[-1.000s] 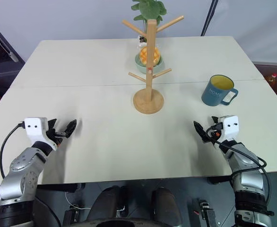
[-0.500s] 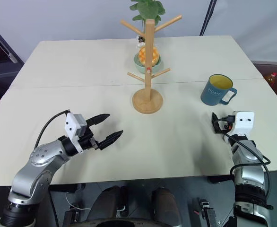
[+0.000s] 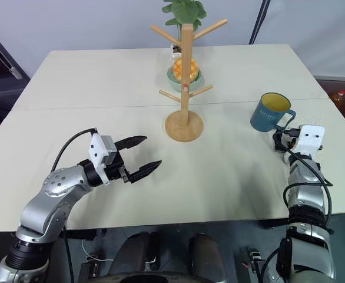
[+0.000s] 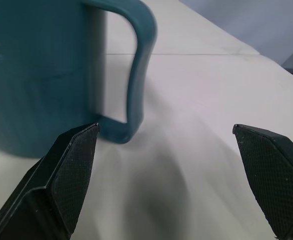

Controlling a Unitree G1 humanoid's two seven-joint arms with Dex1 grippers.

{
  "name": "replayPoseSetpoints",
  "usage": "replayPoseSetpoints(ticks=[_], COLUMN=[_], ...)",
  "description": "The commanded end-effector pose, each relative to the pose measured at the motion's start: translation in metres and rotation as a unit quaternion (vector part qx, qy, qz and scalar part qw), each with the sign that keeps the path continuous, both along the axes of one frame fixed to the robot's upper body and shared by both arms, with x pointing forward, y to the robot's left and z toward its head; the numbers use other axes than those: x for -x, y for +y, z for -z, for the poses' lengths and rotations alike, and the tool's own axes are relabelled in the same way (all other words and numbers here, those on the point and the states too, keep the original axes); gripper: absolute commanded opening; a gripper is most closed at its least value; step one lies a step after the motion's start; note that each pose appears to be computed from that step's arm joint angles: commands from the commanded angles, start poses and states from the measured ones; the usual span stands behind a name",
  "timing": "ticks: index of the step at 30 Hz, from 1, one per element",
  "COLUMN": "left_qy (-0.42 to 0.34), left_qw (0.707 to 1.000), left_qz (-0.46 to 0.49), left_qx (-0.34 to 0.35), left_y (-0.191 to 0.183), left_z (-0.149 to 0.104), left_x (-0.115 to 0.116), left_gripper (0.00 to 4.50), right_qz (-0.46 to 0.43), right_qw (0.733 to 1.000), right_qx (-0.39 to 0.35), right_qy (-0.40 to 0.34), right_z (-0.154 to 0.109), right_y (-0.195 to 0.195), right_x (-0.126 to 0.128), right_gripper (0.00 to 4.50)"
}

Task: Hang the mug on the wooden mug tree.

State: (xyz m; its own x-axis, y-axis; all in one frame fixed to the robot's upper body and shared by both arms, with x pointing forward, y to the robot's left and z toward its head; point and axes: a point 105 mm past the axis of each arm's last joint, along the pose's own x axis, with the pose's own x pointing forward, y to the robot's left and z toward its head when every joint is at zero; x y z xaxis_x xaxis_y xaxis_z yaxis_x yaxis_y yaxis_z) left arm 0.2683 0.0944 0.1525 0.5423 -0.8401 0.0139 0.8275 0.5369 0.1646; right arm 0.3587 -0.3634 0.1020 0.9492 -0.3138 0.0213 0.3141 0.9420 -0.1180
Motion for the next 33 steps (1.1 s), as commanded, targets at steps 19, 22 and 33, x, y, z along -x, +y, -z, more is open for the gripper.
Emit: replayPoseSetpoints(ticks=[19, 22, 33], left_qy=[-0.027, -0.029, -0.030], left_qw=[0.999, 0.999, 0.999], left_qz=[0.017, 0.013, -0.014], left_qx=[0.007, 0.007, 0.000], left_y=[-0.006, -0.005, 0.008], left_z=[-0.015, -0.016, -0.016], left_x=[0.004, 0.004, 0.000], left_gripper=[4.50, 4.50, 4.50], right_qz=[-0.037, -0.052, -0.183], right_qw=[0.999, 0.998, 0.968], right_qx=[0.007, 0.003, 0.167], right_qy=[-0.018, -0.021, -0.036], right_z=[-0.020, -0.020, -0.054], right_y=[0.003, 0.007, 0.054], right_x=[-0.027, -0.028, -0.017], right_gripper=[1.96, 0.26, 0.05])
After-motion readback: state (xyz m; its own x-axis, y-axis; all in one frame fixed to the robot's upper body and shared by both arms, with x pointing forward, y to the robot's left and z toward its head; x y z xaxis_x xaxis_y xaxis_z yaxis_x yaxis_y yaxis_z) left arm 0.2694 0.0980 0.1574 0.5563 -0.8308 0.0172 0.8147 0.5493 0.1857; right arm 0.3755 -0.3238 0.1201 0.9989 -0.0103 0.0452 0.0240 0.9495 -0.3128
